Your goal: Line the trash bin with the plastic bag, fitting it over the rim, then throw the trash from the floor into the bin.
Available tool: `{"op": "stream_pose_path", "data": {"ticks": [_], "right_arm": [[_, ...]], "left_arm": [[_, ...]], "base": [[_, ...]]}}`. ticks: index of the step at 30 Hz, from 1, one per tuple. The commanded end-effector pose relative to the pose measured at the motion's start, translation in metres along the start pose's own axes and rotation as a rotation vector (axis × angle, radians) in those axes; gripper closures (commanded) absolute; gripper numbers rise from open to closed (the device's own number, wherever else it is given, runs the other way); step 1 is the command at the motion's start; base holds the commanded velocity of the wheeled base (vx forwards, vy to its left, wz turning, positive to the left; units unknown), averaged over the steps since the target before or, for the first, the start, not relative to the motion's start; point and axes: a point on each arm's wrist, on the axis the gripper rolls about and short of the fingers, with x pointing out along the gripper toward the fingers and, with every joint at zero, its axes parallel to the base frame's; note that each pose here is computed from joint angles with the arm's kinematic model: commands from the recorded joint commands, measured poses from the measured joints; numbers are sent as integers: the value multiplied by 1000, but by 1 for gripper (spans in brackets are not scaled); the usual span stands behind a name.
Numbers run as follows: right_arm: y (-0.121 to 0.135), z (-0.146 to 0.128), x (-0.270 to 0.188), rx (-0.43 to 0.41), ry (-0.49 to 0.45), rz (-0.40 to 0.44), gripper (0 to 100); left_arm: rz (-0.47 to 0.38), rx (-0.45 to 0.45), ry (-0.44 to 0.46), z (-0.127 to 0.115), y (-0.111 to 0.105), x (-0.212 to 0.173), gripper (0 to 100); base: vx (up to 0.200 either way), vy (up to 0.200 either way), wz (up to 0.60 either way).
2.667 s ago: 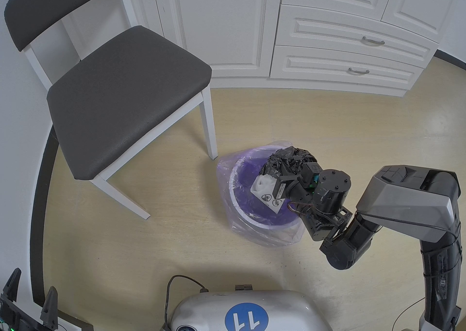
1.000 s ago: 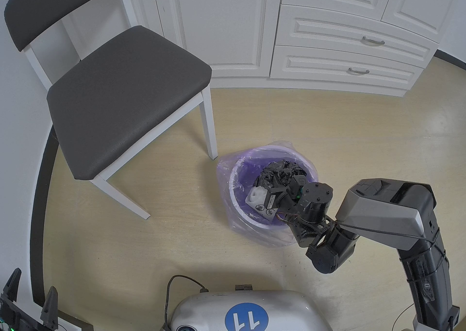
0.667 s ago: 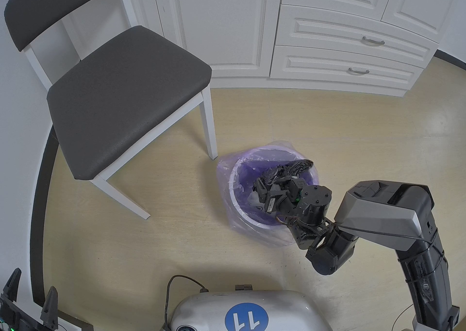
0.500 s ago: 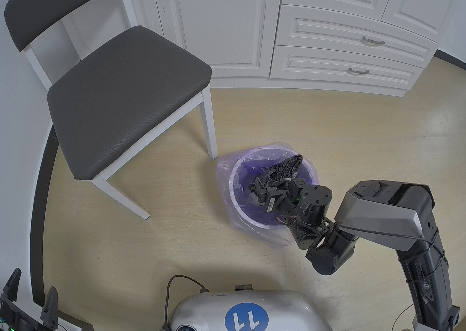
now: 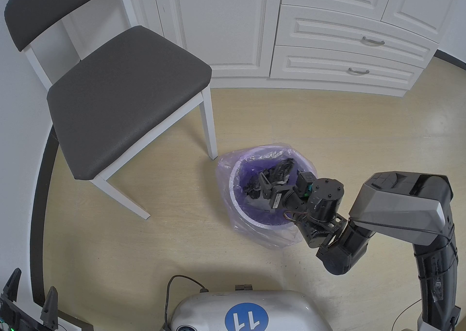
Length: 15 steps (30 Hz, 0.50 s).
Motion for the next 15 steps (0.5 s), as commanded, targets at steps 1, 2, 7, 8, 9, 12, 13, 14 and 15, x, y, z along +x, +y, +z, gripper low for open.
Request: {"op": "stream_pose_path", "data": {"ticks": [1,2,7,8,9,12,13,14,15], "right_arm": [[-11,58,-24,4,-17,0,0],[-15,65,-28,-1,-4,-3,0],[-37,99,-54,-19,52,-10,0],[-44,107,-60,-22,61,-13,0],[-44,107,-60,-22,61,-13,0],[-69,141,-89,-28,90,-51,0],[-75,151,-102,-30,97,-64,0],[-82,162,-114,-29,93,-80,0],[-87,171,-125,-27,87,-88,0]], "left_arm": [[0,0,4,-5,0,0,0],[0,0,4,-5,0,0,0],[0,0,4,-5,0,0,0],[0,0,4,-5,0,0,0],[0,0,4,-5,0,0,0],[0,0,4,-5,0,0,0],[0,0,4,-5,0,0,0],[0,0,3,-5,0,0,0],[0,0,4,-5,0,0,0]], "base": [[0,0,0],[0,0,0],[0,0,0],[0,0,0],[0,0,0],[0,0,0],[0,0,0],[0,0,0],[0,0,0]]}}
